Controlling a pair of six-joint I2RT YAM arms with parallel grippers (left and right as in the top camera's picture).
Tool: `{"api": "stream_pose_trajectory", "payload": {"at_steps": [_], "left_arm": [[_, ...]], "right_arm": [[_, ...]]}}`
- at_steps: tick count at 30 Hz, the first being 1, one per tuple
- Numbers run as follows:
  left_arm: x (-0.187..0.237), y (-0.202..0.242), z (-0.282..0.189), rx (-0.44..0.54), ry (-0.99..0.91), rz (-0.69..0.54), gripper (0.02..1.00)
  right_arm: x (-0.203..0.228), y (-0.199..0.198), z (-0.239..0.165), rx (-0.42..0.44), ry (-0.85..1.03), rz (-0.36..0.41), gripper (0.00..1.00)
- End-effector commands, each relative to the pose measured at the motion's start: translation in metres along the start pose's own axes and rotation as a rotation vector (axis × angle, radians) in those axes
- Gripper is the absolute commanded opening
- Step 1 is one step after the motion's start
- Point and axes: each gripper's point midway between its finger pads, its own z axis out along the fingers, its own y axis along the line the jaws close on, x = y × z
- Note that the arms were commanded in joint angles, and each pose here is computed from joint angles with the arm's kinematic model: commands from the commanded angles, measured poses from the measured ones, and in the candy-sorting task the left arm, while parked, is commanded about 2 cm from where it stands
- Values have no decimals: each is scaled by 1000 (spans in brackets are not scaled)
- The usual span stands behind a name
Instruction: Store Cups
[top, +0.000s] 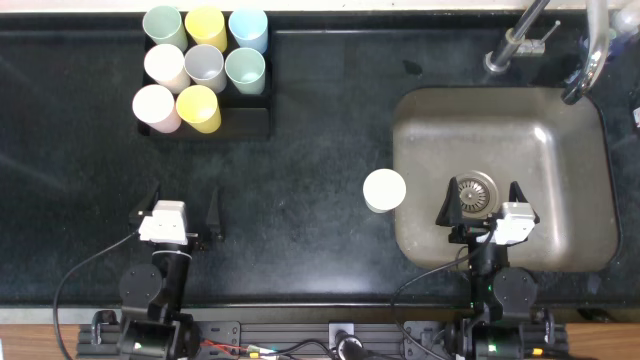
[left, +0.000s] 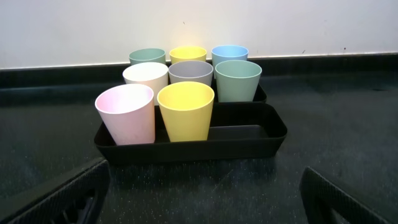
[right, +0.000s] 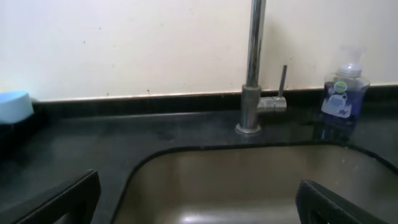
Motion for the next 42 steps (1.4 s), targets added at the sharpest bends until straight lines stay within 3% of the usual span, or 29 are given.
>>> {"api": "stream_pose_trajectory", "payload": {"at_steps": [1, 7, 13, 16, 20, 24, 28, 31, 36, 37, 40, 42], "left_arm": [[2, -2, 0, 12, 8, 23, 1000], [2, -2, 0, 12, 8, 23, 1000], [2, -2, 0, 12, 8, 23, 1000], [2, -2, 0, 12, 8, 23, 998], [2, -2, 0, 12, 8, 23, 1000], [2, -2, 0, 12, 8, 23, 1000], [2, -2, 0, 12, 8, 23, 998], [2, -2, 0, 12, 8, 23, 1000], [2, -2, 0, 12, 8, 23, 998], [2, -2, 0, 12, 8, 23, 998], [2, -2, 0, 12, 8, 23, 1000], [2, -2, 0, 12, 8, 23, 1000]], "right_arm": [[-19, 15, -5, -80, -19, 174, 996], [-75, 33, -28, -134, 101, 351, 998], [-163, 73, -45, -308, 208, 368, 996], [-175, 71, -45, -243, 367, 405, 996], [-158, 60, -46, -71, 669, 509, 998], [-142, 66, -48, 19, 944, 558, 998], [-118, 71, -43, 98, 1194, 455, 996], [-104, 91, -23, -37, 1286, 259, 998], [-70, 110, 4, -131, 1401, 94, 998], [-63, 108, 8, -104, 1421, 78, 996], [-45, 87, 18, 129, 1463, 97, 998], [-37, 85, 30, 171, 1449, 98, 998]]}}
